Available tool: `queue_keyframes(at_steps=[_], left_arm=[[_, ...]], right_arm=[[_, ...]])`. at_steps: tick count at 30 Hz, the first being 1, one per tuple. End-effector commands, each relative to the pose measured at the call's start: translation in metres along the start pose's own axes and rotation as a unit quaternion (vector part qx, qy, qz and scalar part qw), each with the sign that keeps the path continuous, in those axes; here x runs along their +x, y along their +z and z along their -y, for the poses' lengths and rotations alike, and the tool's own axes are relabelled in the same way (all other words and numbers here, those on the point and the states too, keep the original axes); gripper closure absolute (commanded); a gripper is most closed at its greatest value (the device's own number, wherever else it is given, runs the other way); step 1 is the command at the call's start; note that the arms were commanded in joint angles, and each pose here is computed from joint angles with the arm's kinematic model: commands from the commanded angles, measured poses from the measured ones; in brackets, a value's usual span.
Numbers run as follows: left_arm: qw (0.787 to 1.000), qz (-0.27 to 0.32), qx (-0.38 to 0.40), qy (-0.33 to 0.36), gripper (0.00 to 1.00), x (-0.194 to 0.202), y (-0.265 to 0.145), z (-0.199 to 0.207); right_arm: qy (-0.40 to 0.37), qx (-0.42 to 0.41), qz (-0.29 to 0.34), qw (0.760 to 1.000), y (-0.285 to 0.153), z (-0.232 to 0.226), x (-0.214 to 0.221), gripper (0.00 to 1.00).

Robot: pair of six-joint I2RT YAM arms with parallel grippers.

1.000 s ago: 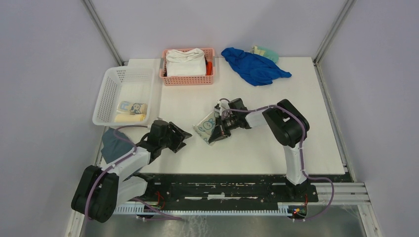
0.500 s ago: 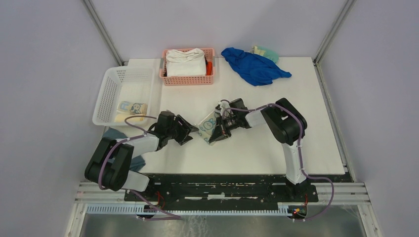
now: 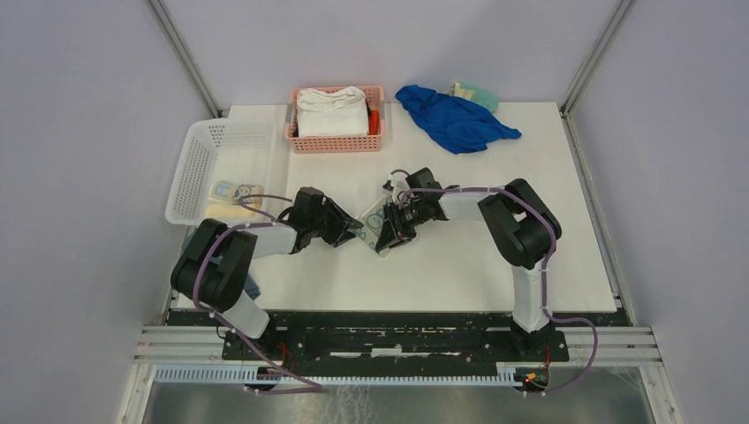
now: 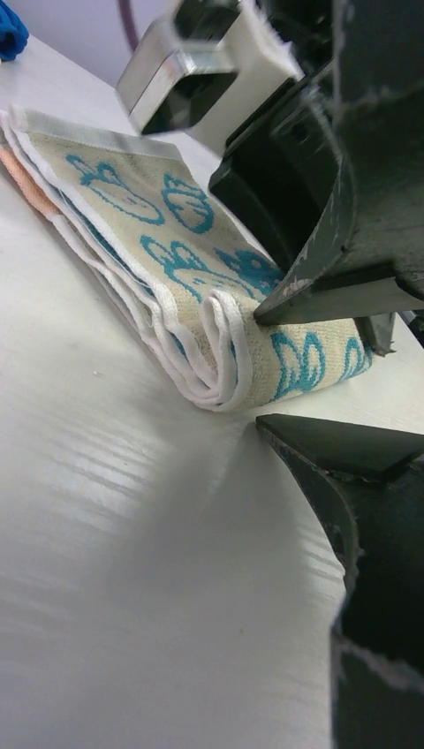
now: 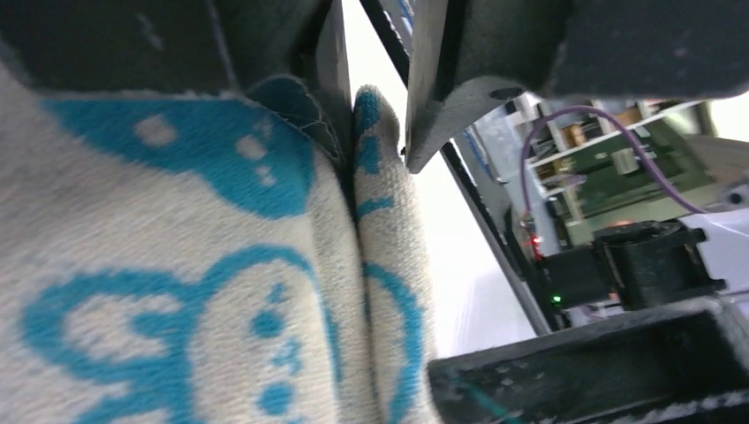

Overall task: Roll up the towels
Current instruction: Roll the towel at the center of the board.

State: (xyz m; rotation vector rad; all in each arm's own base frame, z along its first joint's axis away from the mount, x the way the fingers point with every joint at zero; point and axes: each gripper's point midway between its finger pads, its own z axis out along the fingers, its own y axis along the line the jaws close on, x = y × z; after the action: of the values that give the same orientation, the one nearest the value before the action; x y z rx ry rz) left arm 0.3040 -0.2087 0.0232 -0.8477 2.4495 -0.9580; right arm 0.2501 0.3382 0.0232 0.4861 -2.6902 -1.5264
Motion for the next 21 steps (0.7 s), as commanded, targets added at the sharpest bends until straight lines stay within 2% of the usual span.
queue_keyframes(at_steps=[1, 5, 9, 14, 21], left_arm=[[0.992, -0.005, -0.128, -0.003, 0.49, 0.011, 0.008, -0.066], [0.988, -0.011, -0.151, -0.007, 0.51, 0.015, 0.011, -0.080], [0.987, -0.018, -0.160, -0.007, 0.52, 0.018, 0.014, -0.084], [0.986, -0.019, -0.165, -0.002, 0.52, 0.020, 0.014, -0.084], [0.986, -0.019, -0.168, 0.001, 0.53, 0.021, 0.013, -0.085]], right_arm=[[-0.103, 0.099, 0.035, 0.989, -0.025, -0.013, -0.016, 0.63], [-0.165, 0.185, 0.062, 0.967, -0.045, -0.017, -0.020, 0.55], [-0.235, 0.282, 0.095, 0.925, -0.063, -0.024, -0.027, 0.53], [-0.330, 0.305, 0.104, 0.887, -0.048, -0.057, -0.024, 0.56], [-0.372, 0.364, 0.098, 0.848, -0.029, -0.046, -0.032, 0.57]])
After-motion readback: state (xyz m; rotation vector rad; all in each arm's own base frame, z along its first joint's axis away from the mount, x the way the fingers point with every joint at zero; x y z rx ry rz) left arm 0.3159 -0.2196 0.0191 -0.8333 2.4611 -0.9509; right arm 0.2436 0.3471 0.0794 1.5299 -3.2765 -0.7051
